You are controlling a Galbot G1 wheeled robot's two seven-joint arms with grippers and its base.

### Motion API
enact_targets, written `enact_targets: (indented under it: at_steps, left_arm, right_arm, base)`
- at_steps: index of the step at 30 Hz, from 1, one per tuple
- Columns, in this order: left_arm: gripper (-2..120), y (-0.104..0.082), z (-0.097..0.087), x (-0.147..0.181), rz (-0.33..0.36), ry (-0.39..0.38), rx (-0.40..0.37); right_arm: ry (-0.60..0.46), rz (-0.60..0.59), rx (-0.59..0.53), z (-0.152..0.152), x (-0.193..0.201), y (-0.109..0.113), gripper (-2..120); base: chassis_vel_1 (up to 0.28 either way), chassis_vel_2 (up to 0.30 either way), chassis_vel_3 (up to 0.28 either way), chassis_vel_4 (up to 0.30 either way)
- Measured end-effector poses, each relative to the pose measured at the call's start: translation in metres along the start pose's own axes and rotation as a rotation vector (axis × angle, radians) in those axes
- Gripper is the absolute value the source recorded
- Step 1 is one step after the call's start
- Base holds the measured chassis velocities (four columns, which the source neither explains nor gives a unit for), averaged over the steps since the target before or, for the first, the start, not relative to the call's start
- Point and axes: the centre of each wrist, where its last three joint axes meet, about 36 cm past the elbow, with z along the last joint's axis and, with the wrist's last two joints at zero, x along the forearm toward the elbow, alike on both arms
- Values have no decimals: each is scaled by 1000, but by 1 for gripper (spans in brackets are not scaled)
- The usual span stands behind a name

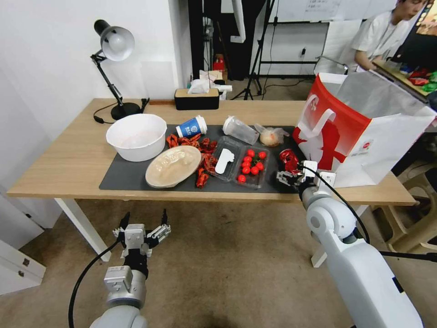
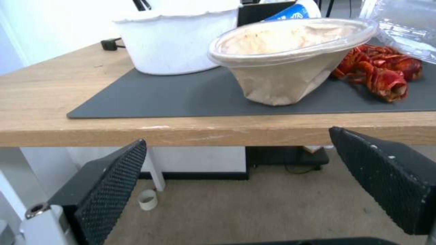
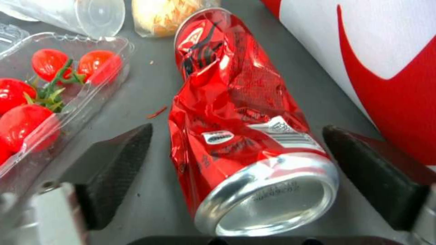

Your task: Pick up the trash from the table and place it into the takeout bag.

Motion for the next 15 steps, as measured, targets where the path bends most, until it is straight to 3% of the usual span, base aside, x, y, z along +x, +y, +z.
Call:
enact_targets:
  at_steps: [6,7,10,15]
  left_arm:
    - [100,0,2,0,-1,4,0]
    - [100,0,3,-1,-1,6,0]
    - [100,0,3,-1,0,5,0]
    - [100,-1,3,-1,0,4,1]
  right_arm:
    - [5,4,-3,2,0,-1,80]
    - [6,6,-5,3,0,-1,72]
    - [6,8,-7,3,0,-2,65]
    - [3,9,-10,4,1,-1,63]
  base:
    - [0,0,0,0]
    - [0,0,0,0]
    - [0,0,0,0]
    - [0,0,0,0]
